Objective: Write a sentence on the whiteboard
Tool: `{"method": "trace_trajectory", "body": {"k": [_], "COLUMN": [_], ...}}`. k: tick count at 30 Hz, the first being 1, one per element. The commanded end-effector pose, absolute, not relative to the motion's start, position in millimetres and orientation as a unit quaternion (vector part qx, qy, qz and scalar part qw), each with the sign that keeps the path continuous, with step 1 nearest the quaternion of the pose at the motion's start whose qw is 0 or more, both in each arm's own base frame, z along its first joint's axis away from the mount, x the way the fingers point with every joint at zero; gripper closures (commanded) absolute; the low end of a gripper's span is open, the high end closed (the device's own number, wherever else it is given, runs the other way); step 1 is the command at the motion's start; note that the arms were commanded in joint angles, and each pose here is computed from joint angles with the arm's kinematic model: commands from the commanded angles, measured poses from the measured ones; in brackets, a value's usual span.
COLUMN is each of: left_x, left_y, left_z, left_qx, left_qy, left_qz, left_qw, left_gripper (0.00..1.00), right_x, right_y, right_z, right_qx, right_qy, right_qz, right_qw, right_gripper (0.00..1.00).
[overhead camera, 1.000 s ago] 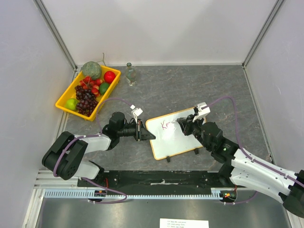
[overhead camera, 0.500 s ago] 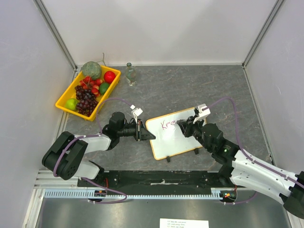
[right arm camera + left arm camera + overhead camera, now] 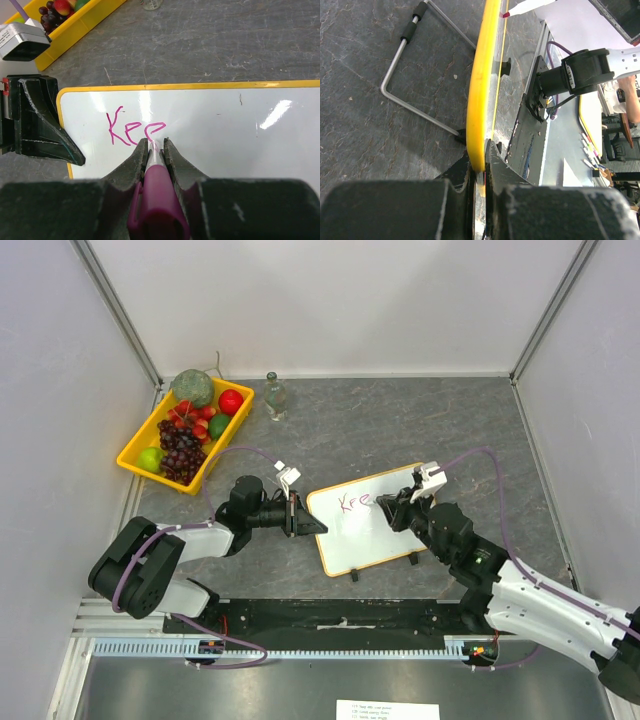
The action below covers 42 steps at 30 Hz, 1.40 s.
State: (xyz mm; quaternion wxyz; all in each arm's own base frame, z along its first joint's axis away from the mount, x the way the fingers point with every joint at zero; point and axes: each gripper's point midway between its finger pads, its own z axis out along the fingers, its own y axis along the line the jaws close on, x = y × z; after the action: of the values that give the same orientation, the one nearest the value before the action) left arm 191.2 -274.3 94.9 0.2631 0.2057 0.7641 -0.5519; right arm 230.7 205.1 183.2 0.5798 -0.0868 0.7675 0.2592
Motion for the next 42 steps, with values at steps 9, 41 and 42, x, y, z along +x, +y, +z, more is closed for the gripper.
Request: {"method": "trace_trajectory", "body": {"k": [9, 41, 42], "left_x": [197.4, 197.4, 196.9], "left_y": [-263.7, -263.6, -263.3], "left_z": [64.0, 65.0, 64.7], "left_qx": [0.210, 0.212, 0.211], "left_qy": [0.796, 0.795, 0.795], "left_qz": [-0.498, -0.498, -0.498], "left_qw": [0.273, 0.275, 0.274], "left_gripper": [0.98, 0.98, 0.98], "right_x": [237.0, 256.3, 257.5], "right_y": [185.7, 173.5, 171.2], "right_z": [179.0, 241.1, 240.3], "right_qx": [-0.069, -0.076, -0.074], "right_qy": [0.777, 0.725, 0.725], "right_qz": [0.212, 0.333, 0.331], "right_qw": [0.588, 0.598, 0.599], "right_gripper": [1.00, 1.00, 1.00]}}
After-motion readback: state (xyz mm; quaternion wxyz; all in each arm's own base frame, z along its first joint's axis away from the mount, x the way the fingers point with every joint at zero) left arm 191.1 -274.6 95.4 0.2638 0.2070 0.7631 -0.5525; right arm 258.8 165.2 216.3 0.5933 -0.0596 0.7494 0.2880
